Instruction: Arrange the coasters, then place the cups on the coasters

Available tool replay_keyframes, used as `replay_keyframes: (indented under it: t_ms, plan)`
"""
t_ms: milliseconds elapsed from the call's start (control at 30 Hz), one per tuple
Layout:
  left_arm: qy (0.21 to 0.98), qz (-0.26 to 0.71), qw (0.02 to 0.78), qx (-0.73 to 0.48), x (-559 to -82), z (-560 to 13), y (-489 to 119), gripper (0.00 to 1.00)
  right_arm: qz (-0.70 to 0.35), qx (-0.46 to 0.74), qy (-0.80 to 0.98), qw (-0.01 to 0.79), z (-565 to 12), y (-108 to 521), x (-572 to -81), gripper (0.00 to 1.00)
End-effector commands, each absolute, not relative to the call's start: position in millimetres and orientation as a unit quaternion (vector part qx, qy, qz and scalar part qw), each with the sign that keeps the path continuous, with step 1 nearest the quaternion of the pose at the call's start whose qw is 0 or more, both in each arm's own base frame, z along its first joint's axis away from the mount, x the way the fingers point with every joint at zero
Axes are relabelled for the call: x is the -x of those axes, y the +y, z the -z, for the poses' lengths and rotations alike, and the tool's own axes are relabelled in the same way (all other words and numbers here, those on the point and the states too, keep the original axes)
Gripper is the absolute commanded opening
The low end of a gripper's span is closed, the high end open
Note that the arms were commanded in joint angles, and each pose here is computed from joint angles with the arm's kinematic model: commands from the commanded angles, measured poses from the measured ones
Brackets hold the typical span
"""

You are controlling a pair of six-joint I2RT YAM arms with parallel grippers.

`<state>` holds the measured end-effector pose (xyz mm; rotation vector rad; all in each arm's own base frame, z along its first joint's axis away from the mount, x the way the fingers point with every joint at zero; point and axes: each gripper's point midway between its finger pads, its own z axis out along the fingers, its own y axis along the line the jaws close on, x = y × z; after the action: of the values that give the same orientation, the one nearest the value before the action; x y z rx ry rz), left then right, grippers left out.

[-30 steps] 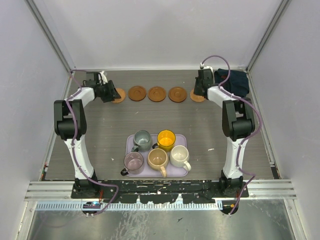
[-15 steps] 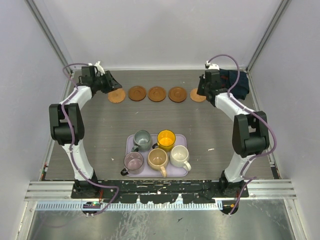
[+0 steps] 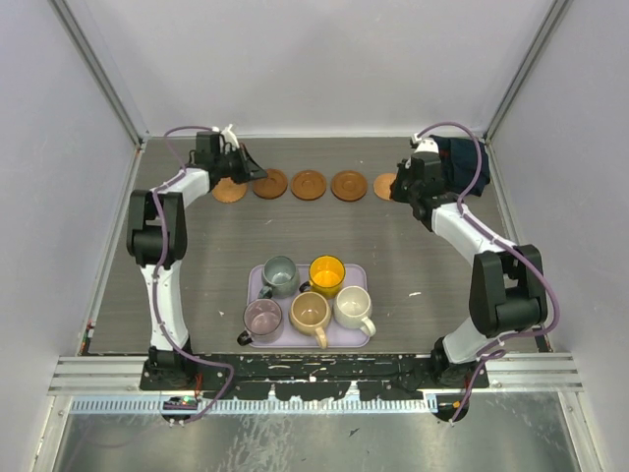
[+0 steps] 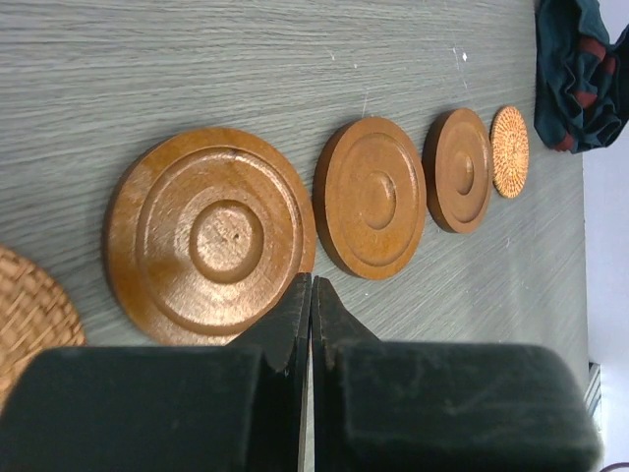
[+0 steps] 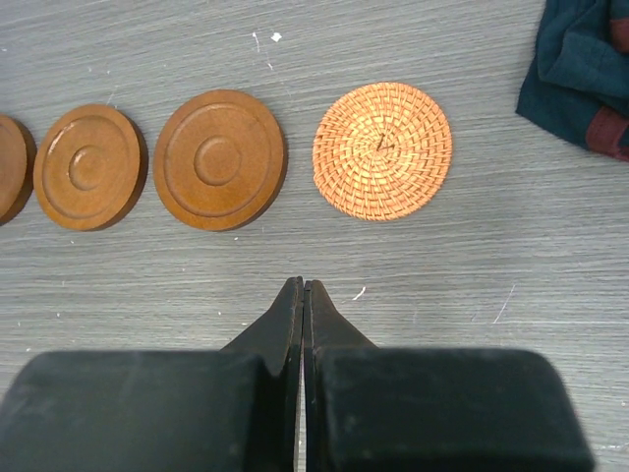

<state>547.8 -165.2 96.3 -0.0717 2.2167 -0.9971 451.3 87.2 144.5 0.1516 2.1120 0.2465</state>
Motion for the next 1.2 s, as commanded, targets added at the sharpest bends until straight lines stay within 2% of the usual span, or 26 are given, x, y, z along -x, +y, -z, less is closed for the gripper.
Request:
replay_keyframes:
  t_ms: [0, 100, 233, 533, 867, 1167]
  plan:
    - [0.827, 0.412, 0.382, -0.004, -566.7, -123.3, -179.2, 0.0, -0.125, -0.067, 0.838, 0.526, -177.0, 91.0, -456.1, 0.01]
    - [0.83, 0.412, 0.376, 0.001, -570.6, -116.6, -180.5, 0.0, -0.127, -0.067, 0.842, 0.52, -171.4, 92.3, -454.4, 0.01]
    - [0.835, 0.402, 0.375, 0.01, -575.2, -108.9, -177.7, 0.05, -0.13, -0.068, 0.845, 0.514, -165.4, 93.5, -452.6, 0.01]
    - [0.854, 0.38, 0.353, 0.031, -577.4, -89.1, -173.2, 0.0, -0.134, -0.069, 0.851, 0.504, -155.9, 94.6, -448.6, 0.01]
    - [0.879, 0.347, 0.326, 0.031, -562.2, -69.2, -168.1, 0.0, -0.147, -0.069, 0.854, 0.494, -145.8, 100.3, -448.0, 0.01]
    - [0.886, 0.337, 0.317, 0.031, -560.3, -58.4, -168.6, 0.06, -0.154, -0.066, 0.857, 0.488, -141.1, 103.6, -447.6, 0.01]
